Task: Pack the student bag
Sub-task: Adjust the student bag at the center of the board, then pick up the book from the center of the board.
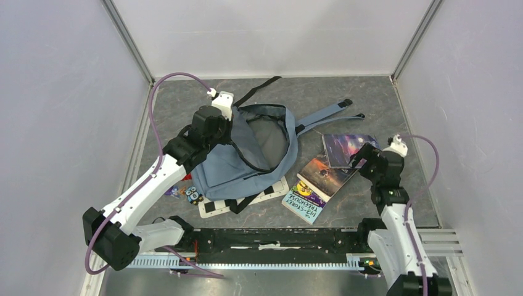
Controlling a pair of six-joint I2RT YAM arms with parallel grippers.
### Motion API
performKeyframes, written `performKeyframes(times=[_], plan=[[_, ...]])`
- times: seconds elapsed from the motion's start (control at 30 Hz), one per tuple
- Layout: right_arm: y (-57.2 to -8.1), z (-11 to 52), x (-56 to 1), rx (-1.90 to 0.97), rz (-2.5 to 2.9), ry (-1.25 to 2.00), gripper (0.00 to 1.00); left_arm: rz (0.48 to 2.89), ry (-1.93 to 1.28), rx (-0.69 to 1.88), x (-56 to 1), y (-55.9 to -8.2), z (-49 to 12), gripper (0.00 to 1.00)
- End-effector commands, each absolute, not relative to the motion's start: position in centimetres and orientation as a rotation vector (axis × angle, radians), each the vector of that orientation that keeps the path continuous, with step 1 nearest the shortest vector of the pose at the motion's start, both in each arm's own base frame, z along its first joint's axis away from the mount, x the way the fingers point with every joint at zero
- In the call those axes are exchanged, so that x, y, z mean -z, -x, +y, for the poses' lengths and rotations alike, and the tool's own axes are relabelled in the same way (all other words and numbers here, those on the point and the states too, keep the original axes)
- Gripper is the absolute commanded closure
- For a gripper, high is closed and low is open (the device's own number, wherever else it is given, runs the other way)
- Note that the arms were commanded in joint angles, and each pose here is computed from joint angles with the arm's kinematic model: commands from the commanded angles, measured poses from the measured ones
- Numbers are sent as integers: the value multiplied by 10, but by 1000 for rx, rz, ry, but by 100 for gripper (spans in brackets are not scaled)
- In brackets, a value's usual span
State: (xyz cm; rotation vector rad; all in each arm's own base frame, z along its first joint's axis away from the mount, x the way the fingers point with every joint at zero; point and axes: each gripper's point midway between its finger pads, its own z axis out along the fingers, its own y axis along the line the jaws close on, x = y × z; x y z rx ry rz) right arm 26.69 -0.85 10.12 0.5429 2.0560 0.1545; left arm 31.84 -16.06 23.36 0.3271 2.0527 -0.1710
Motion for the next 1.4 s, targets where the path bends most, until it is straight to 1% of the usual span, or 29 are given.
performKeyframes(times=[0.0, 0.1, 0.3, 0.5, 0.83, 1.07, 1.17, 1.27, 1.3, 1.37], plan=[[-257, -17, -94, -216, 1940, -774, 2, 2008, -246, 167, -253, -323, -154, 98], [-254, -15, -78, -283, 1910, -882, 2, 2017, -251, 169, -252, -322, -155, 98], [-256, -21, -71, -335, 1798, -1028, 2, 2009, -247, 172, -254, -321, -154, 98], [-255, -25, -57, -434, 1621, -1193, 10, 2011, -252, 183, -253, -320, -155, 98], [-254, -35, -35, -401, 1607, -1249, 13, 2014, -257, 194, -253, -320, -157, 98], [-261, -37, -33, -420, 1609, -1267, 23, 2015, -260, 195, -253, -320, -158, 98], [-268, -39, -37, -420, 1600, -1263, 24, 2014, -259, 197, -253, -320, -158, 98], [-269, -40, -30, -406, 1625, -1274, 24, 2015, -260, 197, -253, -320, -158, 98], [-278, -40, -39, -419, 1610, -1259, 25, 2015, -261, 198, -252, -319, -158, 98], [-282, -39, -38, -431, 1618, -1256, 26, 2015, -262, 196, -252, -320, -158, 98]])
